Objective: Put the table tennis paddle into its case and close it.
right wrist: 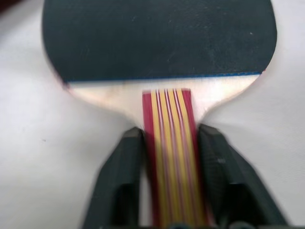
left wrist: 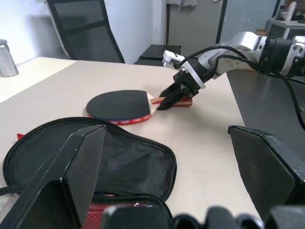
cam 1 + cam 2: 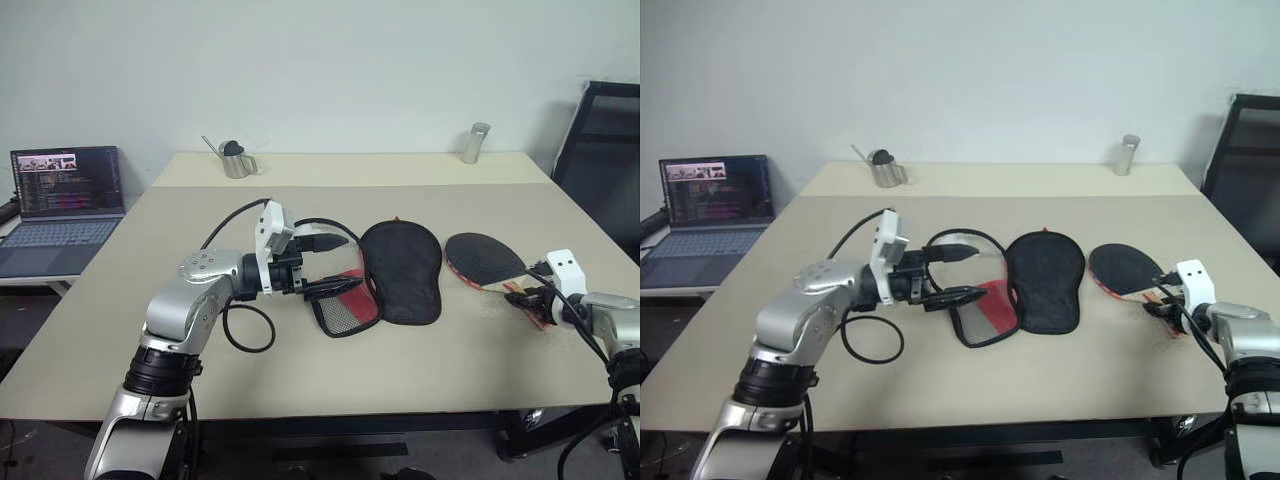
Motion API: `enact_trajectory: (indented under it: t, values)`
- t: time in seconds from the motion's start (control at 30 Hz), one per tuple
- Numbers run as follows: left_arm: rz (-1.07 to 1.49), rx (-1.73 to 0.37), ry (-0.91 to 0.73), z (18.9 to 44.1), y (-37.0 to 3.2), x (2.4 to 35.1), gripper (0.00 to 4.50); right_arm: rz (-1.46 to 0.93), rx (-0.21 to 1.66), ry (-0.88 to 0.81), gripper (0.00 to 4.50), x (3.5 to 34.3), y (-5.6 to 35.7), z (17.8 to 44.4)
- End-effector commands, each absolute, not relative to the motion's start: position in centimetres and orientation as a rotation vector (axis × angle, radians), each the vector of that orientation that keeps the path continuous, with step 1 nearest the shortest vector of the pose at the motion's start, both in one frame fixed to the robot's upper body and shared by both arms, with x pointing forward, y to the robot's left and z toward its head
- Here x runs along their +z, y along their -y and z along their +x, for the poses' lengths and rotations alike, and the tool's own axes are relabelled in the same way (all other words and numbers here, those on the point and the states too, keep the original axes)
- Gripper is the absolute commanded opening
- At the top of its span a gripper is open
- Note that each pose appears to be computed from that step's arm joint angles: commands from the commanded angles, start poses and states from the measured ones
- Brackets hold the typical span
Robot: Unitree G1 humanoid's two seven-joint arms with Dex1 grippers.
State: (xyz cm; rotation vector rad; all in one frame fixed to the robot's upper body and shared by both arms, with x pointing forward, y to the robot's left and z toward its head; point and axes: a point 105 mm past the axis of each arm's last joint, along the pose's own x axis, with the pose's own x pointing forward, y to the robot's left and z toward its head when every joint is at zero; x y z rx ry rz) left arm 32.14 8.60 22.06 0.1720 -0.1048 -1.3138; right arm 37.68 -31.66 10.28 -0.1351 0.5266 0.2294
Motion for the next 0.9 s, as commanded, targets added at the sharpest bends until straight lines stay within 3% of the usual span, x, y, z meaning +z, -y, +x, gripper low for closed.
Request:
enact_trajectory:
  t: [0.03, 0.23, 0.37, 0.6, 0.9]
  values:
    - [0.202, -1.305, 0.147, 31.7, -8.9, 23.0, 4.5, -0.133, 0.184, -0.515, 1.09, 10.2, 31.6, 38.0]
    - [0.212, -1.256, 0.104, 31.5, -10.7, 22.1, 4.5, -0.092, 0.072, -0.405, 1.09, 13.7, 33.5, 38.0]
    - [0.216, -1.247, 0.084, 31.1, -11.2, 21.6, 4.5, -0.094, 0.079, -0.333, 1.09, 16.3, 32.4, 38.1]
    - [0.202, -1.241, 0.064, 30.4, -11.7, 21.0, 4.5, -0.006, 0.221, -0.196, 1.09, 19.9, 23.3, 37.7]
    - [0.215, -1.245, 0.04, 30.0, -12.3, 20.4, 4.5, 0.156, 0.3, -0.202, 1.09, 18.7, 15.1, 37.8]
